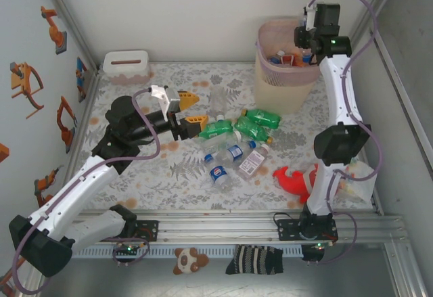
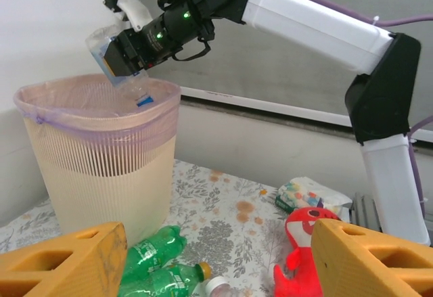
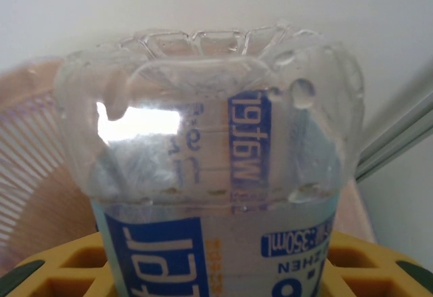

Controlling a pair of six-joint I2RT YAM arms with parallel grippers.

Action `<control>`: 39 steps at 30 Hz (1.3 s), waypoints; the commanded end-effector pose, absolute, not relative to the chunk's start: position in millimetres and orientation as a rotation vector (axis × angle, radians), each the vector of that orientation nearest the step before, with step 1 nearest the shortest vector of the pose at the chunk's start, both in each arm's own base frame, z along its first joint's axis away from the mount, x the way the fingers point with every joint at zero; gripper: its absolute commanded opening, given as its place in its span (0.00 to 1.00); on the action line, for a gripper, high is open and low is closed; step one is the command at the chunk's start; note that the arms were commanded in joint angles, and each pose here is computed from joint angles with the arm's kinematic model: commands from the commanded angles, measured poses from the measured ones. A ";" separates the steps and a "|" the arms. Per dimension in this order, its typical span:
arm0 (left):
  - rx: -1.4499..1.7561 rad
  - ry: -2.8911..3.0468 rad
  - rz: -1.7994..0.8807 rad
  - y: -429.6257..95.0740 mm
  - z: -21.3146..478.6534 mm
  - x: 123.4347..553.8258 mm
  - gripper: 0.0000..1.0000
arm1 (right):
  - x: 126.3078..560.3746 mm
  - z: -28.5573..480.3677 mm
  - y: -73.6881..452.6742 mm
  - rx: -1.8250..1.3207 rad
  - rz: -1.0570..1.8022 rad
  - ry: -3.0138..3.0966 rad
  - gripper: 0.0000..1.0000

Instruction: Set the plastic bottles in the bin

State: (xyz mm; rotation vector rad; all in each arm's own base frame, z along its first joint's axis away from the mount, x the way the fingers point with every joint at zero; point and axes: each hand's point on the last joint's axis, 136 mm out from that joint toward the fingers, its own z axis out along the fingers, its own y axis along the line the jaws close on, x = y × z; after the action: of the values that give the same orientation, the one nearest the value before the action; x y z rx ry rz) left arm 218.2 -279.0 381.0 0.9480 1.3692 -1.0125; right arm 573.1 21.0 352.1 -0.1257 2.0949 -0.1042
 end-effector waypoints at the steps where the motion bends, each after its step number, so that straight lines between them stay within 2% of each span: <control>1: 0.962 1.365 -0.972 -274.1 378.3 217.1 0.71 | 572.4 337.0 11.8 -0.128 -0.151 2.160 0.47; 13: 0.949 1.388 -0.958 -271.5 372.5 224.8 0.71 | 576.8 258.6 -5.4 -0.079 -0.239 2.368 0.47; 17: 0.938 1.386 -0.965 -270.6 373.2 226.2 0.71 | 575.8 248.2 -7.3 -0.066 -0.246 2.396 0.49; 22: 0.920 1.384 -0.979 -269.4 374.4 227.9 0.71 | 573.3 256.4 -6.7 -0.043 -0.230 2.384 0.64; 25: 0.913 1.388 -0.982 -268.5 374.3 228.7 0.71 | 570.9 267.9 -5.8 -0.039 -0.220 2.362 0.69; 30: 0.893 1.402 -0.990 -267.8 374.5 230.7 0.72 | 563.8 286.6 -3.8 -0.045 -0.202 2.333 0.73; 39: 0.831 1.490 -0.998 -266.6 367.5 241.8 0.71 | 548.0 323.1 5.2 -0.031 -0.120 2.269 0.73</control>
State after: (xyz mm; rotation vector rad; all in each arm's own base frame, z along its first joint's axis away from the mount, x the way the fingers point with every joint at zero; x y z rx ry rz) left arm 236.0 -269.7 364.8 0.8741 1.4644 -0.9986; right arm 564.4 4.8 281.9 -0.0645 2.3382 -0.1681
